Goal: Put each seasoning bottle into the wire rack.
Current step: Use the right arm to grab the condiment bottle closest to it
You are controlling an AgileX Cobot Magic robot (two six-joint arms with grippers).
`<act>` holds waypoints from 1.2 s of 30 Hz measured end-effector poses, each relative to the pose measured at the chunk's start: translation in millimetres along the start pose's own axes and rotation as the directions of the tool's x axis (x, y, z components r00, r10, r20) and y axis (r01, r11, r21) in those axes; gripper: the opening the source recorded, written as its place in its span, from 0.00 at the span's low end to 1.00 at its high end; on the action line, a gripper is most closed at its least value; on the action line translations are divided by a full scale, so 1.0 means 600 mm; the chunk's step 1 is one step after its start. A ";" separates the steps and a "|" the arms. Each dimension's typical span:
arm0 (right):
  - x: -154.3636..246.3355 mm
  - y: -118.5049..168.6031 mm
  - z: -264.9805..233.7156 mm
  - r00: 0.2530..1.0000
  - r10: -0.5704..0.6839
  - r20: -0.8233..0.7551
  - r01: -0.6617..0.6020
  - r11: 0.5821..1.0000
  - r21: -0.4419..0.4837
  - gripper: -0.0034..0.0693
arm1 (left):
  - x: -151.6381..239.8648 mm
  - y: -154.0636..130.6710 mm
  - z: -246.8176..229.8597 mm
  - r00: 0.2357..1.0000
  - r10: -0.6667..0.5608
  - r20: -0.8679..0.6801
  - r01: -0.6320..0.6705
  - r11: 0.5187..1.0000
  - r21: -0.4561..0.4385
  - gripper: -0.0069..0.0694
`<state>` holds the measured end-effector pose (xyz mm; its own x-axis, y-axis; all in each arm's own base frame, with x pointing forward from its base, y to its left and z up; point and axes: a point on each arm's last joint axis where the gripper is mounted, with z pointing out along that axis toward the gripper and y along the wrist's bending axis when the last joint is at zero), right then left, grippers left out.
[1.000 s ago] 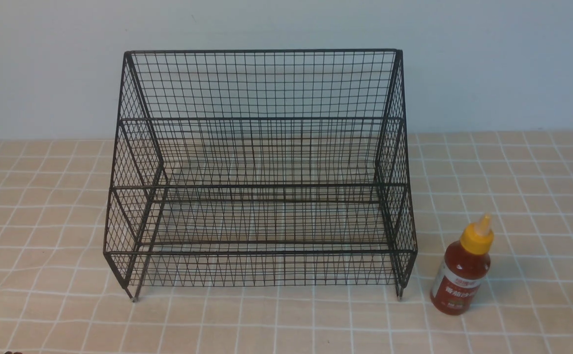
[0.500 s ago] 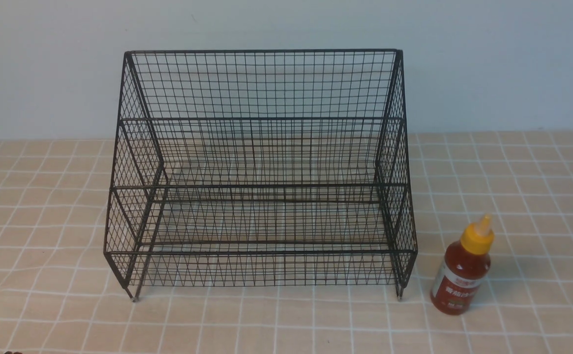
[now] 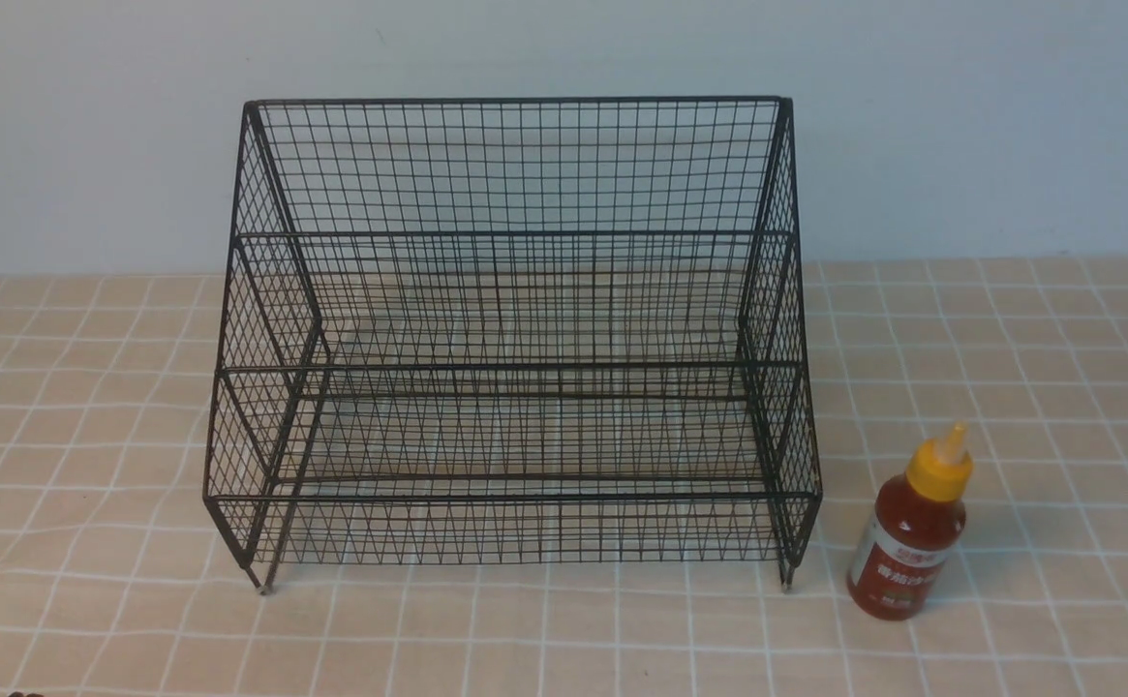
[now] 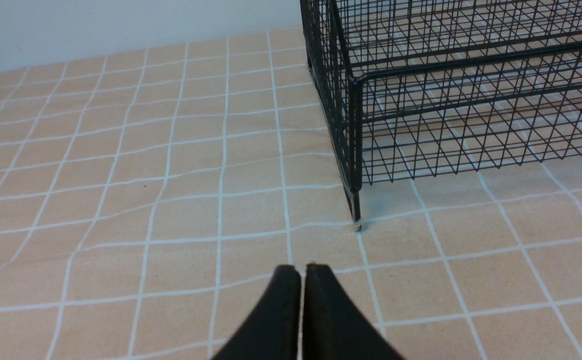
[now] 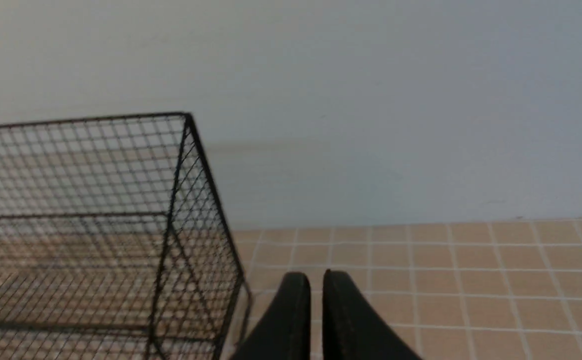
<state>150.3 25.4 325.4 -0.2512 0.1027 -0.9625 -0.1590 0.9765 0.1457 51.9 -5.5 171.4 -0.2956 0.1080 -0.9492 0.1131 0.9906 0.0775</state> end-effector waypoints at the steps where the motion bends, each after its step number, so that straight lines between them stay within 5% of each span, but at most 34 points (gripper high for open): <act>1: 0.005 0.011 0.014 0.999 -0.023 -0.034 0.021 0.999 -0.044 0.11 | 0.000 0.000 0.000 1.000 0.000 0.000 0.000 1.000 0.000 0.08; 6: 0.029 0.034 0.055 0.990 -0.065 -0.128 0.050 0.992 -0.118 0.21 | 0.000 0.000 0.000 1.000 0.000 0.000 0.000 1.000 0.000 0.08; 13: 0.058 0.036 0.105 0.973 -0.071 -0.222 0.049 0.993 -0.105 0.57 | 0.000 0.000 0.000 1.000 0.000 0.000 0.000 1.000 0.000 0.08; 20: 0.093 0.036 0.145 0.941 -0.054 -0.333 0.025 0.996 -0.091 0.76 | 0.000 0.000 0.000 1.000 0.000 0.000 0.000 1.000 0.000 0.08; 28: 0.125 0.031 0.181 0.916 -0.053 -0.399 0.031 0.998 -0.061 0.76 | 0.000 0.000 0.000 1.000 0.000 0.000 0.000 1.000 0.000 0.08; 32: 0.134 0.030 0.188 0.905 -0.052 -0.422 0.031 0.998 -0.057 0.59 | 0.000 0.000 0.000 1.000 0.000 0.000 0.000 1.000 0.000 0.08; 33: 0.134 0.030 0.187 0.905 -0.051 -0.422 0.030 0.998 -0.057 0.45 | 0.000 0.000 0.000 1.000 0.000 0.000 0.000 1.000 0.000 0.08; 36: 0.132 0.031 0.184 0.905 -0.072 -0.420 0.047 0.997 -0.069 0.43 | 0.000 0.000 0.000 1.000 0.000 0.000 0.000 1.000 0.000 0.08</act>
<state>233.0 72.7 226.5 -0.6166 -0.0567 -0.7852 -0.2358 0.9649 0.1155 51.9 -5.5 171.4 -0.2956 0.1080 -0.9492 0.1131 0.9906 0.0775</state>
